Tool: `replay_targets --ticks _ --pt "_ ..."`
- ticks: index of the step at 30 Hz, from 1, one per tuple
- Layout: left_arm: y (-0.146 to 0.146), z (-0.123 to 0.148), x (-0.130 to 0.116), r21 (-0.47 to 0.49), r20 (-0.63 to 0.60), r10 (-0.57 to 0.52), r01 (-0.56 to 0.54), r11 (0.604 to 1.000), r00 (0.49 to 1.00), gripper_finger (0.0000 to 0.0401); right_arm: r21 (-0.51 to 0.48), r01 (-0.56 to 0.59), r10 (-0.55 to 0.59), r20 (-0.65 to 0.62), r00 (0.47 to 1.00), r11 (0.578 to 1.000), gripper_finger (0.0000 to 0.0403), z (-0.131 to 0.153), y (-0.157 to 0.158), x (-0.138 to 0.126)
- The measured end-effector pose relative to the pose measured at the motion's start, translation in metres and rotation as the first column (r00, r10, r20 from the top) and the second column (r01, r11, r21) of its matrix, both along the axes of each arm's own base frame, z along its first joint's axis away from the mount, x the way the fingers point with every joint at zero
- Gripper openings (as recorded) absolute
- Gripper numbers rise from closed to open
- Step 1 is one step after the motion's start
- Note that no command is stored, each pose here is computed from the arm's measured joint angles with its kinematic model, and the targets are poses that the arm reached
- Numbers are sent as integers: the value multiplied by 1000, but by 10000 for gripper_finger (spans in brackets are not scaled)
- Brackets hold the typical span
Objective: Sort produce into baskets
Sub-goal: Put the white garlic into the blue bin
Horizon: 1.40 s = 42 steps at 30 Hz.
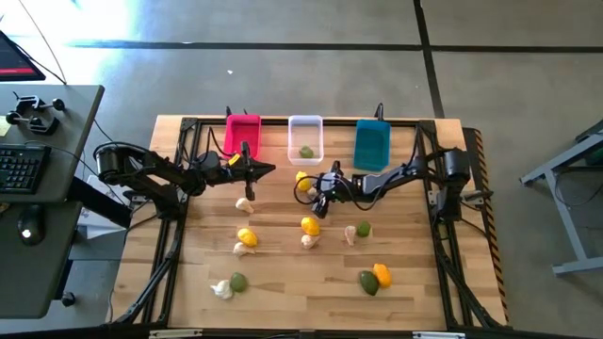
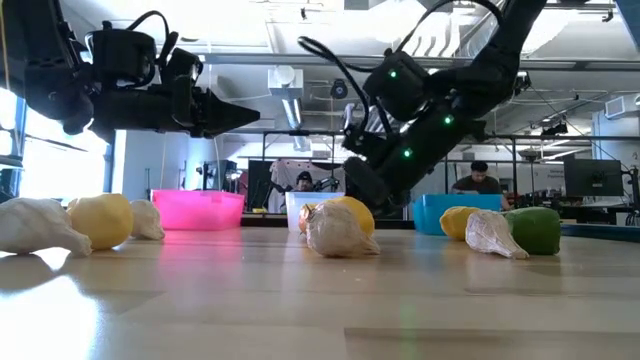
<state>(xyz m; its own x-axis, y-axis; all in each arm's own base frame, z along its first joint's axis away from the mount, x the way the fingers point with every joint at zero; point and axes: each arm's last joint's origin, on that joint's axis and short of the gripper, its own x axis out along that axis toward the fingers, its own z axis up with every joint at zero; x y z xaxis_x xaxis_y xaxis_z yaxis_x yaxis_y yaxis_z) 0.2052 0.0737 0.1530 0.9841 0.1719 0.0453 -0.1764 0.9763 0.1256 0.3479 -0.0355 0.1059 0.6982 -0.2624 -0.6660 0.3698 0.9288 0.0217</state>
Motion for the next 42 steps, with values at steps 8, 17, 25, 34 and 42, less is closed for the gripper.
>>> replay_targets --ticks 8,17,25,34,42 --pt "1 0 1 3 -2 3 -3 1000 1000 0 -16 -24 23 -36 999 1000 153 -2 0 -2" --pt "7 -4 -1 104 -66 40 -33 994 997 0 11 13 -14 51 999 1000 79 26 -2 -4" --pt "20 -4 -7 58 -56 101 -98 993 993 0 -56 166 -162 58 985 985 79 104 -44 -53" --pt "23 2 -3 27 -29 106 -105 994 994 0 -102 509 -518 -102 849 854 79 109 -130 -120" --pt "27 2 3 12 -62 120 -120 993 991 0 -38 597 -588 -228 776 802 79 69 -178 -142"
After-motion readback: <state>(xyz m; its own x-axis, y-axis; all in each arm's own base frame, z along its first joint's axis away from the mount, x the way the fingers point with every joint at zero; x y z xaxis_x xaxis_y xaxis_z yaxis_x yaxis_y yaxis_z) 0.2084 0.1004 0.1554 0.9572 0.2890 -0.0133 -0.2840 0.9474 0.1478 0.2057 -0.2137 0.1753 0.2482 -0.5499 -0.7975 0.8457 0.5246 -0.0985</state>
